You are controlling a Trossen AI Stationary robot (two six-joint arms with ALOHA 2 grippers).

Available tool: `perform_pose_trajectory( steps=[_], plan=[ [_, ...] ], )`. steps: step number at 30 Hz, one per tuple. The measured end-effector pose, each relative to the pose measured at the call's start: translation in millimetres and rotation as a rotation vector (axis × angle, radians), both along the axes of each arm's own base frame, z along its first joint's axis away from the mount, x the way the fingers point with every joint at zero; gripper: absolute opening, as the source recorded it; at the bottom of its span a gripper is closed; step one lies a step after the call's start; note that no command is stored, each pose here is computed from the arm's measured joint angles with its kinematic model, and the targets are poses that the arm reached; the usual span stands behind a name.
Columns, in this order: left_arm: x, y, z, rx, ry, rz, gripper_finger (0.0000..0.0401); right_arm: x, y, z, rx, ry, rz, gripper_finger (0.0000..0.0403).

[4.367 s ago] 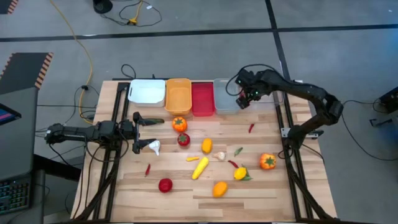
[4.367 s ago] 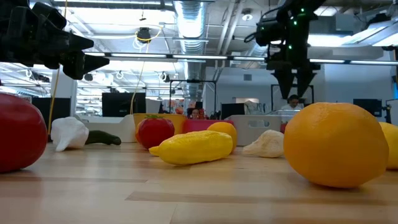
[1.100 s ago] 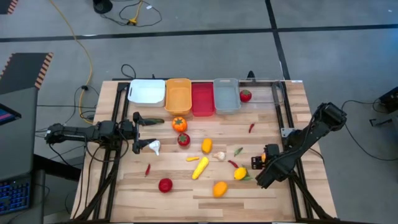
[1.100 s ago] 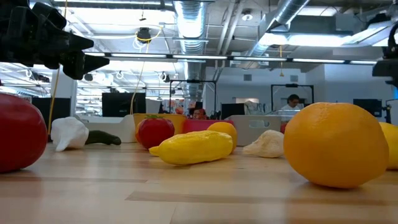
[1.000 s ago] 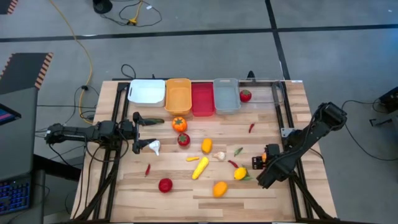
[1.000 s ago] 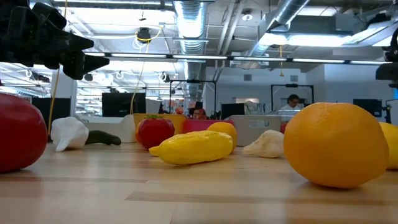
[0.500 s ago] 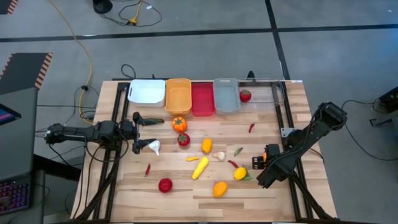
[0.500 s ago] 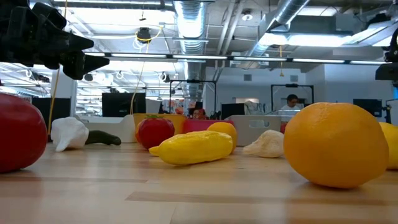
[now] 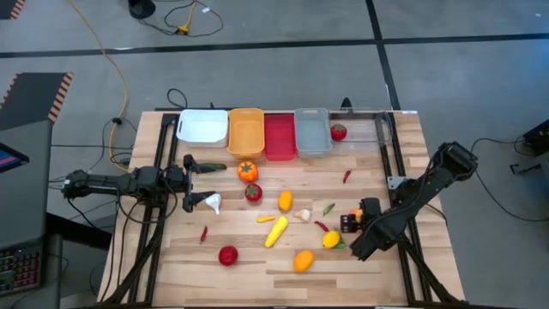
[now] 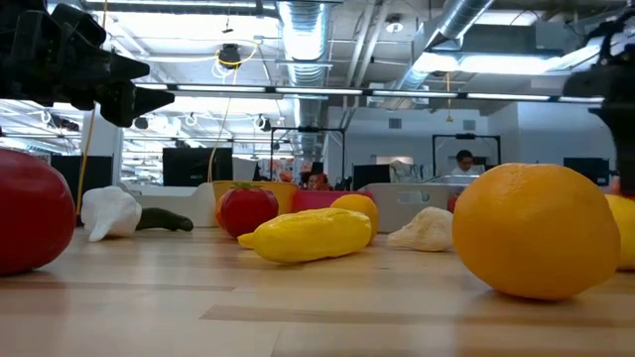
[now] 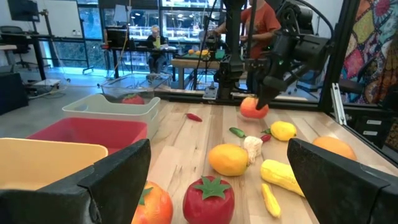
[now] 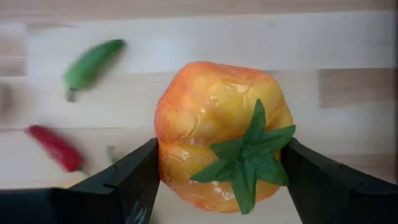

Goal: Sort produce into baskets
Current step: Put the orange tomato into the transparent bin

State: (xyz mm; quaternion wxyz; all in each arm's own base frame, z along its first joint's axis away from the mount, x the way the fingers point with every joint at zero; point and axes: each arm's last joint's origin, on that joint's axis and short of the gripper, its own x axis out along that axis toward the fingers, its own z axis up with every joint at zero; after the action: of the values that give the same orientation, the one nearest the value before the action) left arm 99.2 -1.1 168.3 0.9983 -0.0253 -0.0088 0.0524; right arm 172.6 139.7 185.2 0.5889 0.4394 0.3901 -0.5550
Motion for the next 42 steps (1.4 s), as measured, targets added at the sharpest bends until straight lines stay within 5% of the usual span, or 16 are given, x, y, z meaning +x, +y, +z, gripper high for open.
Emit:
perform_pose_trajectory(
  steps=[11, 24, 35, 42],
  plan=[
    [0, 0, 0, 0.0, 0.0, 0.0, 0.0365, 34, -21, 29, -0.163, -0.107, 0.101, 0.0322],
    [0, 0, 0, 0.0, -0.001, 0.0, 0.0365, 72, -114, 97, -0.411, 0.172, 0.285, 0.0322],
    [0, 0, 0, 0.0, 0.0, 0.0, 0.0365, 59, -249, 114, -0.34, 0.446, 0.259, 0.0322],
    [0, 0, 0, 0.0, 0.0, 0.0, 0.0365, 37, -316, 114, -0.258, 0.353, 0.215, 0.0322]
  ],
)
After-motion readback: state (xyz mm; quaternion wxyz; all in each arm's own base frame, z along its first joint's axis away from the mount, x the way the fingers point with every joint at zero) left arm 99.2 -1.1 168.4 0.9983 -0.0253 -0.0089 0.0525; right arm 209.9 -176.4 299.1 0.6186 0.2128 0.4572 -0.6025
